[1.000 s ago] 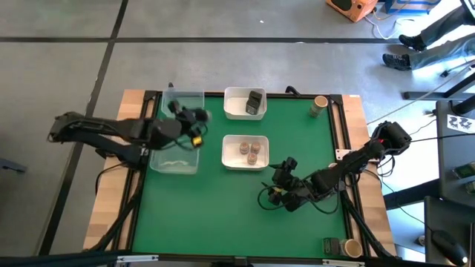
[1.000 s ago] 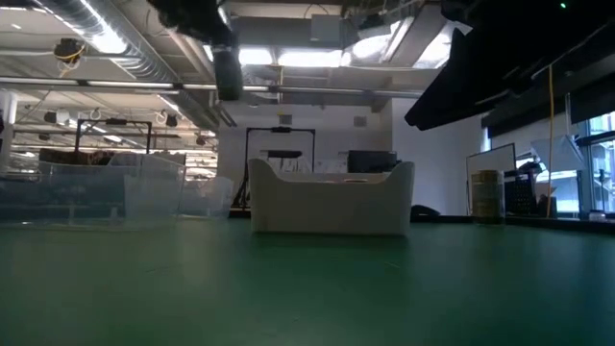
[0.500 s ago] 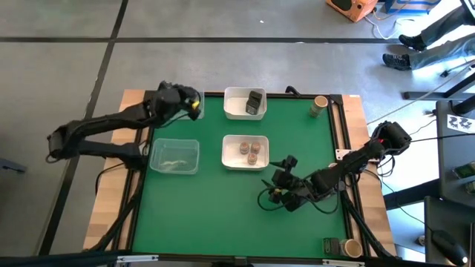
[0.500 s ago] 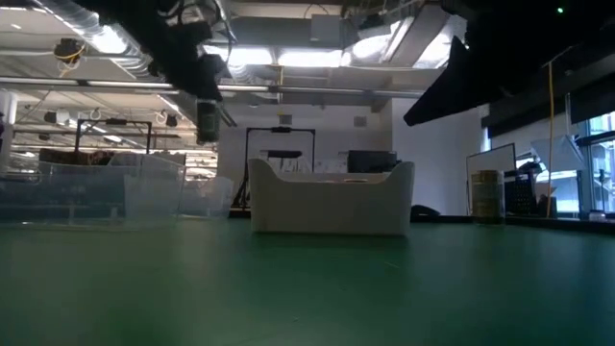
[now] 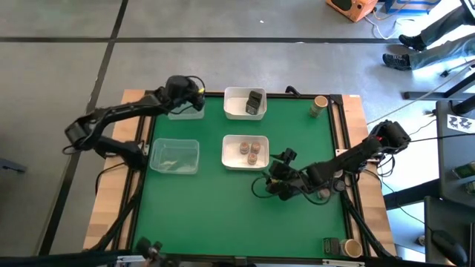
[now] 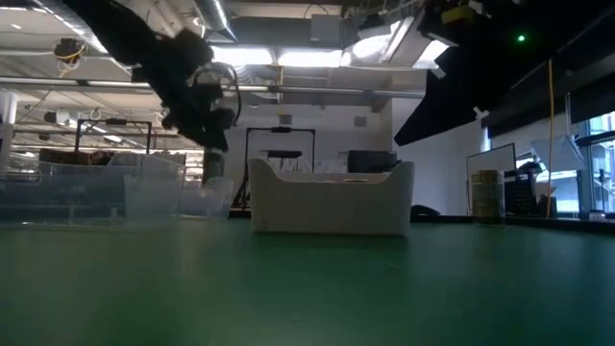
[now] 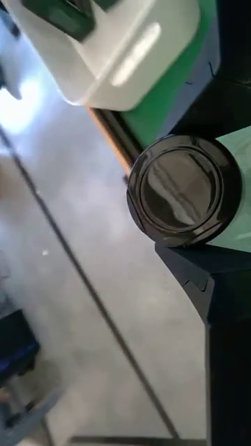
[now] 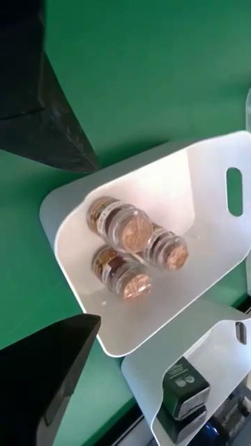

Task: Sort spices by type
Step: Put the center green seasoning bottle into the top transparent bin

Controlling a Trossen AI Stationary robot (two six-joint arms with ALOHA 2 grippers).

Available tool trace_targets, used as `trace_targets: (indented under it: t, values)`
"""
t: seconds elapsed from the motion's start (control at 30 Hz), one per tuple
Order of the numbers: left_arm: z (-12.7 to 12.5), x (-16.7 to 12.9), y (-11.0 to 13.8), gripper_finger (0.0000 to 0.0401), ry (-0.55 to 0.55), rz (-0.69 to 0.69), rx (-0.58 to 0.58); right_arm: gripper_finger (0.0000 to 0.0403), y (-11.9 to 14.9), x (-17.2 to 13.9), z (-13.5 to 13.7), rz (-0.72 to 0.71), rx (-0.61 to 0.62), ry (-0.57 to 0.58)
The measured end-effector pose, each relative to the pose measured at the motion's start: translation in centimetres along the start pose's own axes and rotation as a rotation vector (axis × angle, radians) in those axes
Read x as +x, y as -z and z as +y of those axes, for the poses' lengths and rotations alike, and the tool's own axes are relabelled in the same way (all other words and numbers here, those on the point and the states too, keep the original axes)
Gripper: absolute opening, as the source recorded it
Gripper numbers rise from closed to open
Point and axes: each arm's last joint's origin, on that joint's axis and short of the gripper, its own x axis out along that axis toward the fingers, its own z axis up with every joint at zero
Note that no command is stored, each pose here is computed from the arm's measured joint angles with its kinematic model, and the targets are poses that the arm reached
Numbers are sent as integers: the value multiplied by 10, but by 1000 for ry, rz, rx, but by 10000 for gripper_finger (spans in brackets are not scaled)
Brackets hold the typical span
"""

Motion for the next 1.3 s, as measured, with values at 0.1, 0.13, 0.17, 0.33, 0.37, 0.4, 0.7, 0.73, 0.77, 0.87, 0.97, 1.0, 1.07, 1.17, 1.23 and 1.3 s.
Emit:
trace_targets:
  t: [0.1,0.13,0.17,0.33,0.37,0.4,0.7,0.73,0.77,0.87,0.97,1.0,1.07,1.17,1.23,1.3]
  values:
    - [4,14,6,196,9,35,-16,347,-1,2,-1,7,3,0]
    - [6,18,7,196,11,41,-24,347,-1,2,-1,9,3,-5]
    - [7,22,9,196,11,48,-31,347,-1,2,-1,9,3,-4]
    - [12,35,14,196,12,67,-59,347,0,2,-1,10,2,-5]
    - [13,37,15,196,10,71,-63,347,0,2,-1,10,2,-5]
    - [14,39,15,196,11,72,-69,347,0,2,-1,10,2,-5]
    - [15,52,23,196,9,110,-83,347,0,2,-1,11,2,-6]
    - [15,53,24,196,8,112,-85,347,0,2,-1,11,2,-6]
    - [15,53,24,196,7,113,-90,347,0,2,-1,11,1,-7]
    - [15,52,24,196,9,116,-98,347,0,2,-1,21,2,-23]
    - [15,51,24,205,20,116,-90,347,0,2,-1,24,1,-27]
    - [15,50,23,212,22,115,-86,347,0,2,-1,24,1,-27]
    - [15,48,23,228,30,119,-77,347,0,2,-1,24,1,-28]
    - [16,45,21,249,31,110,-71,347,0,2,-1,24,2,-28]
    - [17,41,19,259,30,95,-73,347,0,2,-1,23,2,-27]
    - [18,38,17,265,30,88,-70,347,0,2,-1,24,2,-28]
